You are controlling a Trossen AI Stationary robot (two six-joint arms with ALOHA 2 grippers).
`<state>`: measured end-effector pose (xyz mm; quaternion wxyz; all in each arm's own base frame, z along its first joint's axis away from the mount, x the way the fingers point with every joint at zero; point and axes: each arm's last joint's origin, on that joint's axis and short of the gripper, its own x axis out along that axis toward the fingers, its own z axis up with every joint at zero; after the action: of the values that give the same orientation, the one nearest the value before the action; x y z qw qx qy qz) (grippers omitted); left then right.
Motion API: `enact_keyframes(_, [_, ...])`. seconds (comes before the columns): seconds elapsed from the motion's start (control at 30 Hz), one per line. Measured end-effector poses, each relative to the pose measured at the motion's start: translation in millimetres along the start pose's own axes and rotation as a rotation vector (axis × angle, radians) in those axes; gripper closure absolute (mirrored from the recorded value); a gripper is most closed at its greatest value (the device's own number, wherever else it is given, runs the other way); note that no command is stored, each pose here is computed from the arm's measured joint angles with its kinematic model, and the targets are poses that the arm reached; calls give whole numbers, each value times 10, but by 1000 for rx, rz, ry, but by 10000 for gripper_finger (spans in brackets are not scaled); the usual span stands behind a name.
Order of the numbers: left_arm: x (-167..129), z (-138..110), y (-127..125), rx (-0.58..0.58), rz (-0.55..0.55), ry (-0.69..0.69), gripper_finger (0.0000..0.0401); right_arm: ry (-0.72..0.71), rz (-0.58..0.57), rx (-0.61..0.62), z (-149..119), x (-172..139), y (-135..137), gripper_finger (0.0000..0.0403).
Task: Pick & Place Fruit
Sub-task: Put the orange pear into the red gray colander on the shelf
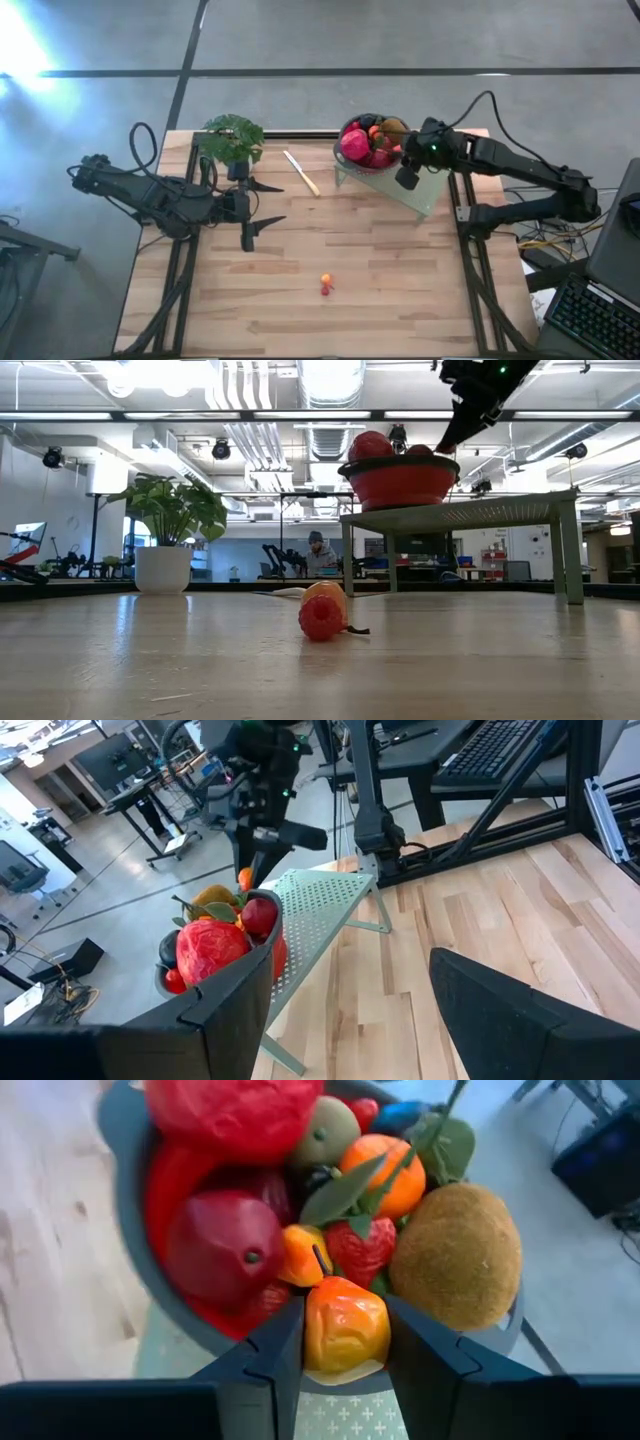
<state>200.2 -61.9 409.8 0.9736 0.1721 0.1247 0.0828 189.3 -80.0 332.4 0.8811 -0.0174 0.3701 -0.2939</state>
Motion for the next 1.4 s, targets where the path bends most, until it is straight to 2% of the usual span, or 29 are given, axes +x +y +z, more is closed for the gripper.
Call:
enact_keyframes(0.27, [0,0,0,0,0,0,128,47,8,-2,1,146,-33,291])
enact_keyframes(0.57, [0,0,0,0,0,0,128,66,9,-9,7,216,-14,242])
enact_keyframes(0.9, [0,0,0,0,0,0,128,34,-1,-20,70,146,-40,201])
enact_keyframes(1.13, [0,0,0,0,0,0,128,-7,36,-28,159,31,-23,212])
enact_keyframes(1.4, [0,0,0,0,0,0,128,-38,135,-75,168,-70,228,240])
